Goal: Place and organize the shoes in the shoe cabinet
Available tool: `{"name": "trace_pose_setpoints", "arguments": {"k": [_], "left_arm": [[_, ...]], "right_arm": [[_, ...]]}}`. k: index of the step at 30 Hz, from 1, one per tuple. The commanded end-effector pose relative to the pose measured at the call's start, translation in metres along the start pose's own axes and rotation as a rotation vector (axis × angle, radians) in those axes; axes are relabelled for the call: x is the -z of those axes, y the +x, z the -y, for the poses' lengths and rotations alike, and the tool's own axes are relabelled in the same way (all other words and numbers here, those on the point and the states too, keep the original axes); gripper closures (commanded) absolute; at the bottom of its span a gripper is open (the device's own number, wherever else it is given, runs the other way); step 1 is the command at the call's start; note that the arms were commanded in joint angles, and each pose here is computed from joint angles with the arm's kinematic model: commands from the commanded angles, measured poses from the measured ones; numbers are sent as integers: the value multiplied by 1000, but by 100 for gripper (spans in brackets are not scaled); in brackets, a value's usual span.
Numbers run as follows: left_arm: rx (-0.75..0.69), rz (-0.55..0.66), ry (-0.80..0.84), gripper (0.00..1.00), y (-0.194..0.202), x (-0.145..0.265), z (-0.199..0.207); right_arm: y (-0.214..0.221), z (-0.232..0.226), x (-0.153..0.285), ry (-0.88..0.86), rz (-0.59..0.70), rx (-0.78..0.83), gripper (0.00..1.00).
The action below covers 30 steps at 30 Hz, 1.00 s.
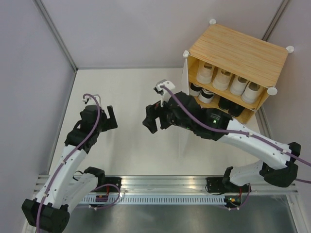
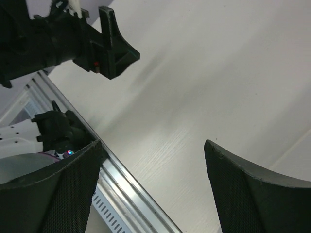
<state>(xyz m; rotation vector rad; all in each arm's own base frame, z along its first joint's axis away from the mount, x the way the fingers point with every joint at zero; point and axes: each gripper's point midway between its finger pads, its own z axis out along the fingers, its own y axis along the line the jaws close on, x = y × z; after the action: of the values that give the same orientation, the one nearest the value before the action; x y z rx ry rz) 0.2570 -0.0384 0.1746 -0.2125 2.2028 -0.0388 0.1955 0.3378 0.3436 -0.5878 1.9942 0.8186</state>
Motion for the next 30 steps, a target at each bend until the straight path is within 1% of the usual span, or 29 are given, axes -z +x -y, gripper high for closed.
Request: {"name": "trace_pose_setpoints", "arguments": {"k": [1, 3, 5, 6, 7, 10, 11, 12, 13, 14, 15, 16, 17, 18, 19, 21, 22, 23, 24, 25, 26, 28, 29, 30], "left_arm": [[-1, 73, -40, 0, -14, 3, -10], [0, 74, -44, 0, -14, 3, -11], [2, 73, -47, 0, -14, 3, -12], [0, 72, -44, 0, -14, 3, -11], [0, 71, -43, 0, -13, 3, -11], [-5, 65, -37, 0, -12, 2, -10], [-3, 65, -35, 0, -13, 2, -9], [-5, 63, -31, 0, -12, 2, -9], [-7, 60, -31, 0, -11, 1, -9], [-7, 60, -29, 0, -11, 1, -8], [-5, 61, -29, 0, -12, 1, -8], [-6, 58, -29, 0, -11, 1, -8], [-8, 61, -29, 0, -12, 1, -8], [-9, 58, -30, 0, -11, 1, -9], [-9, 60, -29, 0, -11, 1, -8], [-9, 58, -30, 0, -11, 1, -9], [-10, 60, -29, 0, -11, 2, -9], [-10, 60, -31, 0, -11, 2, -9], [-10, 60, -31, 0, -11, 2, -9], [-11, 64, -29, 0, -12, 2, -9], [-9, 64, -29, 0, -12, 2, -9], [-9, 63, -31, 0, -11, 2, -9], [-9, 65, -31, 0, -11, 3, -10], [-9, 65, -31, 0, -11, 3, -10]], "right_arm": [[-9, 18, -2, 206, 57, 29, 11], [3, 26, -11, 285, 30, 50, 11], [14, 42, -10, 370, 10, 60, 11], [15, 58, -6, 453, 26, 72, 11], [20, 73, 0, 524, 13, 96, 10], [26, 105, 22, 652, -3, 114, 9], [24, 123, 29, 701, 4, 96, 9], [31, 137, 34, 740, -8, 97, 9], [29, 148, 41, 770, 12, 81, 9], [21, 170, 57, 823, 50, 41, 9], [31, 186, 60, 854, 35, 38, 9], [23, 194, 68, 858, 85, 3, 8], [20, 218, 79, 925, 110, -33, 8], [28, 232, 83, 961, 94, -24, 8], [21, 252, 94, 1016, 138, -63, 7], [26, 273, 101, 1066, 145, -84, 6], [19, 281, 103, 1076, 188, -111, 6], [18, 297, 111, 1113, 210, -145, 6], [24, 305, 109, 1115, 206, -159, 6], [18, 313, 108, 1118, 250, -180, 6], [19, 328, 112, 1149, 261, -203, 6], [22, 342, 107, 1141, 268, -234, 5], [23, 355, 114, 1164, 276, -258, 4], [20, 359, 112, 1143, 295, -269, 4]]}}
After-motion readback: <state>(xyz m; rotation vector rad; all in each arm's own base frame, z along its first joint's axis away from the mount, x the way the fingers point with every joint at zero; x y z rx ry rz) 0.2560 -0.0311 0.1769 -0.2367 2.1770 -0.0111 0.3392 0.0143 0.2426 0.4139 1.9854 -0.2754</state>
